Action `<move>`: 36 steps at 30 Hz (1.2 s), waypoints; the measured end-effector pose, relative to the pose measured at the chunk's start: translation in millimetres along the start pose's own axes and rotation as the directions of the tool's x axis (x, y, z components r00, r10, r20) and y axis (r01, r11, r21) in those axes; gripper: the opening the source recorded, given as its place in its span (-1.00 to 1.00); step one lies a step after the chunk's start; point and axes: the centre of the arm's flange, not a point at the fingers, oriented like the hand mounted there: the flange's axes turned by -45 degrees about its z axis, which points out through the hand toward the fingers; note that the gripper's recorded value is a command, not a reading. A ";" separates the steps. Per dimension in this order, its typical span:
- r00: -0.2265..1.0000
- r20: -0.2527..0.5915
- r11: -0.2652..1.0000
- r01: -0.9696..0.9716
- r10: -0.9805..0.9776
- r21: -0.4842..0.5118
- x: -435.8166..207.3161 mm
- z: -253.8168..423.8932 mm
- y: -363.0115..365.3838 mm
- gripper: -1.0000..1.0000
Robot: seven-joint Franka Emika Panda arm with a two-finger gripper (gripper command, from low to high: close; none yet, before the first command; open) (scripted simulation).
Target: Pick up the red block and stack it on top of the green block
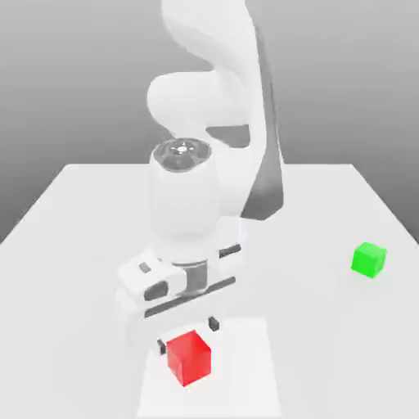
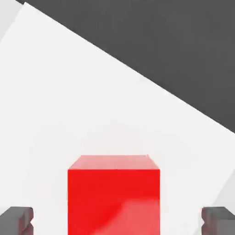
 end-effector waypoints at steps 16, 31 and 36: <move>0.989 -0.003 0.989 0.150 -0.150 0.009 23.2 -59.0 -44.6 -1.00; 0.318 -0.019 0.318 0.948 -0.948 0.014 28.8 -86.3 -362.0 -1.00; -0.034 -0.007 -0.034 0.999 -0.999 0.005 -21.6 -92.8 -445.7 -1.00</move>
